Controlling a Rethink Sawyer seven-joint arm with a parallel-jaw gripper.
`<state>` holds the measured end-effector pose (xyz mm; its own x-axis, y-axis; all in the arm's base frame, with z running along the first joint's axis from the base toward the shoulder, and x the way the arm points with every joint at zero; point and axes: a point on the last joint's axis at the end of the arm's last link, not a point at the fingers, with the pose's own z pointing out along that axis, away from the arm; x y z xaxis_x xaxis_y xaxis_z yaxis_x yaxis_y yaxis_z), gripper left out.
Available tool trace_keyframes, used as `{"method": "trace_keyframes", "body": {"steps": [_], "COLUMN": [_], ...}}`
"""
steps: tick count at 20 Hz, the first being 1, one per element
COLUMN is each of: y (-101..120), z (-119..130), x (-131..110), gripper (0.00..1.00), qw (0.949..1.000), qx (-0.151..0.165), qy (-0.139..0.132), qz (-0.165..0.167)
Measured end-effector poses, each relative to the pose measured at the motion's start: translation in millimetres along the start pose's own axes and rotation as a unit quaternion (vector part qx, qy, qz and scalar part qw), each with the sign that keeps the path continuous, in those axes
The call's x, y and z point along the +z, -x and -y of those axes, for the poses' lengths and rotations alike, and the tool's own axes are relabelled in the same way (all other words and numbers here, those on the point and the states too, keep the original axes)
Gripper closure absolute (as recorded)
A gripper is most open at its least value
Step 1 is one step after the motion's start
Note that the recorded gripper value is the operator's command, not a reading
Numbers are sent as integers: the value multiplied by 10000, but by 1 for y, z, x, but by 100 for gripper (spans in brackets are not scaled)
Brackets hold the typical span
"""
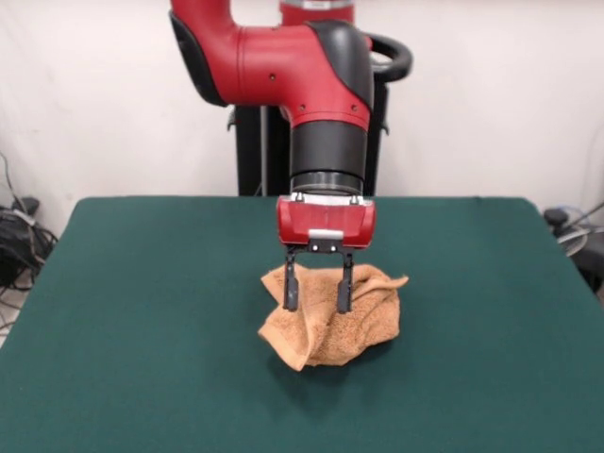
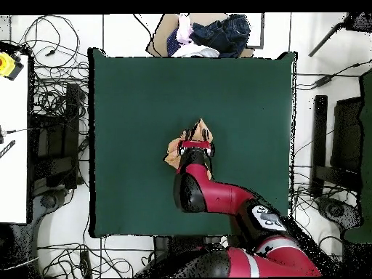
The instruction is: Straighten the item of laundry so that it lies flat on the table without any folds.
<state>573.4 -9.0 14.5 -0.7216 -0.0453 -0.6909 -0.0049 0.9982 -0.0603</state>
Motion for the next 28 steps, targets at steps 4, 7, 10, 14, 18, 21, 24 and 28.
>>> {"method": "trace_keyframes", "body": {"steps": [4, 7, 10, 14, 18, 21, 24, 28], "y": [0, 0, 1, 1, -2, -4, -9, -19], "z": [0, -2, -4, -13, -21, -22, -20, -15], "x": [1, 4, 7, 11, 15, 17, 17, 14], "gripper": [0, 0, 0, 0, 0, 0, 0, 0], "qw": [10000, 10000, 10000, 9999, 9998, 9997, 9996, 9989], "qx": [-6, -23, -45, -107, -166, -228, -294, -450], "qy": [0, 10, 22, 68, 113, 99, 48, -54], "qz": [1, 8, 27, 46, 35, 23, -24, -130]}}
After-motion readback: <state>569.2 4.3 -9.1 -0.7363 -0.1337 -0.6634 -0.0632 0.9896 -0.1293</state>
